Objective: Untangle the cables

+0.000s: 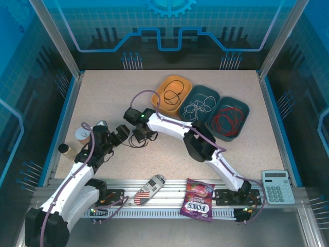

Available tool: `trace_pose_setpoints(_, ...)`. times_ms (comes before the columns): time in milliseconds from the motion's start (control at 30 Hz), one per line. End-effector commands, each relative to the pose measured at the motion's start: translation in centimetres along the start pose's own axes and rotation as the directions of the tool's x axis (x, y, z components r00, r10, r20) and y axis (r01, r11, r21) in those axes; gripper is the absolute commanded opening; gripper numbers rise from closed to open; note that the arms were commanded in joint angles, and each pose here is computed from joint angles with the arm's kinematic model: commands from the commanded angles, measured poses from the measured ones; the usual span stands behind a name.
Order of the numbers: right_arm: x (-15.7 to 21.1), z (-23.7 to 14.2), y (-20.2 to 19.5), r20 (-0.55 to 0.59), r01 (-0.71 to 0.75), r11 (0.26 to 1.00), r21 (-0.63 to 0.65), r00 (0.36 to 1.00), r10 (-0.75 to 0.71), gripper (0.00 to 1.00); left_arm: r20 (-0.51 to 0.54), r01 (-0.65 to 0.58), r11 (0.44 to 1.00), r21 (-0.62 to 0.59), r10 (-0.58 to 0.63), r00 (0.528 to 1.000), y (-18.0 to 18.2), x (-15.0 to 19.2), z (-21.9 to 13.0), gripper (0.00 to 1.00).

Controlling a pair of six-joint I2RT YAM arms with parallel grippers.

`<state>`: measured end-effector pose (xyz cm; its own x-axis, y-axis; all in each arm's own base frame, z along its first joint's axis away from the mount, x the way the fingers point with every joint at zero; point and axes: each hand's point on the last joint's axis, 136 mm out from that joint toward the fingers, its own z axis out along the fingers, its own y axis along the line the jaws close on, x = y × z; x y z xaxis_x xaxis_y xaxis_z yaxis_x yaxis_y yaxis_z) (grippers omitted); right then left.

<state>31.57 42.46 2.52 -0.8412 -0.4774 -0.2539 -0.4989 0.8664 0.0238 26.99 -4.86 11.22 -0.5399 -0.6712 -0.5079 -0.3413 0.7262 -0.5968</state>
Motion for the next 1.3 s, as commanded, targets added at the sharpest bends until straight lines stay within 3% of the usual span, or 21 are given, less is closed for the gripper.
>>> trace_pose_setpoints(0,-1.5,-3.8,0.2,0.076,-0.037,0.992,-0.118,0.996,0.046,0.0,-0.018,-0.008,1.0,0.006,0.008,1.0,0.0,0.2,0.3,0.99)
trace_pose_setpoints(233,-1.8,-7.2,0.3,0.14,-0.091,0.946,-0.31,0.98,0.14,0.0,-0.043,-0.015,1.0,0.019,0.016,0.999,-0.2,0.6,0.6,0.99)
trace_pose_setpoints(467,-1.6,-8.1,-0.4,0.148,-0.134,0.912,-0.387,0.968,0.205,0.0,-0.096,-0.021,0.997,0.074,0.028,0.995,-1.5,1.3,1.3,0.99)
trace_pose_setpoints(1267,-2.9,-13.0,-3.0,0.273,-0.129,0.906,-0.404,0.928,0.254,0.0,-0.152,-0.01,0.995,0.104,0.026,0.988,-2.1,2.1,2.0,0.99)
